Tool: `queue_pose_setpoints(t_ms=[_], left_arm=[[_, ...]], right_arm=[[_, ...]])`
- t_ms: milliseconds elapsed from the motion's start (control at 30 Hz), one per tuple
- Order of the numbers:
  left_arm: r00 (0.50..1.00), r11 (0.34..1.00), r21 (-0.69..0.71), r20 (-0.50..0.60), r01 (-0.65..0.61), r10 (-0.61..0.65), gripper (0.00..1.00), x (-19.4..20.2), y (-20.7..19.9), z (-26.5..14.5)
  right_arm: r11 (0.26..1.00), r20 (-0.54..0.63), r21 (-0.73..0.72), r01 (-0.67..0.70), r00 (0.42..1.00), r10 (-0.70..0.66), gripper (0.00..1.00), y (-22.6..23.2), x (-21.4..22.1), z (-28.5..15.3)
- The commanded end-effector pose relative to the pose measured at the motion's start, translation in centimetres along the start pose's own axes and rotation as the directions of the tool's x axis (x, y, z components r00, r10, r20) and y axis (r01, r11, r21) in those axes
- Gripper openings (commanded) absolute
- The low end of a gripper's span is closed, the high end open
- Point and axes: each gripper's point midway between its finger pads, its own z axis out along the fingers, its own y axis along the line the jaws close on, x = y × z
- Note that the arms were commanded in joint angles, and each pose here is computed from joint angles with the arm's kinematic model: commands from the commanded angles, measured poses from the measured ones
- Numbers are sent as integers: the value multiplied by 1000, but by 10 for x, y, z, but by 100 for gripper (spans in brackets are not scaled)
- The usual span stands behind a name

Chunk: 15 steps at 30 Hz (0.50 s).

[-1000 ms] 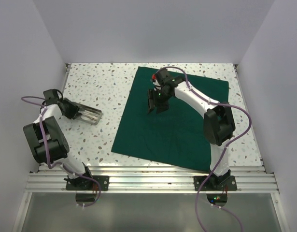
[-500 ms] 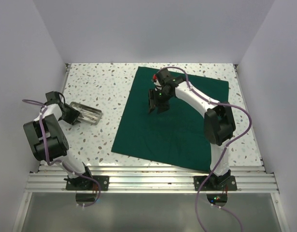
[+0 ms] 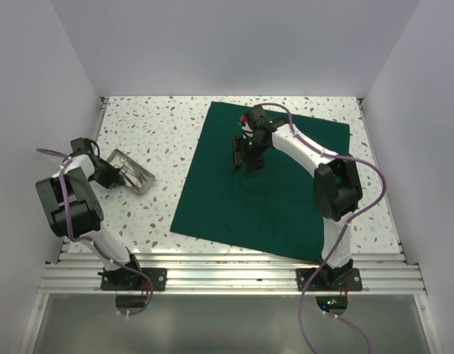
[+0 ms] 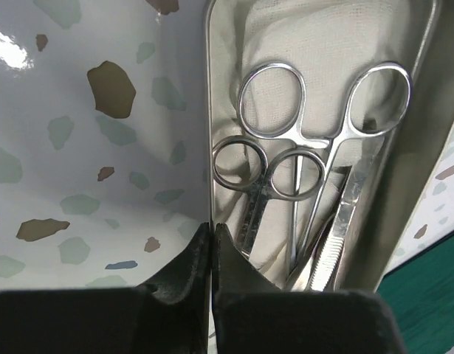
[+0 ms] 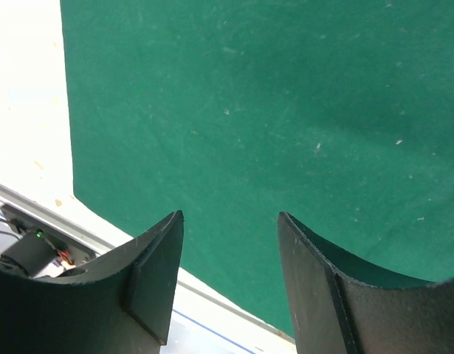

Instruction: Prepare the surgical pack

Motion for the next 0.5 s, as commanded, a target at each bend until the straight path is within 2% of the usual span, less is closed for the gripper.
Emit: queue_pose_setpoints(t_ms=[0, 133, 267, 467], left_arm=[[994, 992, 87, 76, -87, 81, 0, -22, -29, -29], [983, 975, 143, 82, -172, 162, 0, -13, -58, -47], [969, 948, 201, 76, -246, 235, 0, 9, -95, -62], [937, 905, 281, -43, -320, 346, 0, 78, -146, -53]], right_arm=[[998, 63, -34, -46, 997, 48, 57, 3, -13, -26], [990, 84, -18, -143, 986, 144, 58, -25, -22, -36], [983, 92, 3, -184, 979, 183, 58, -42, -25, -48], [973, 109, 47, -226, 969, 220, 58, -58, -17, -62]])
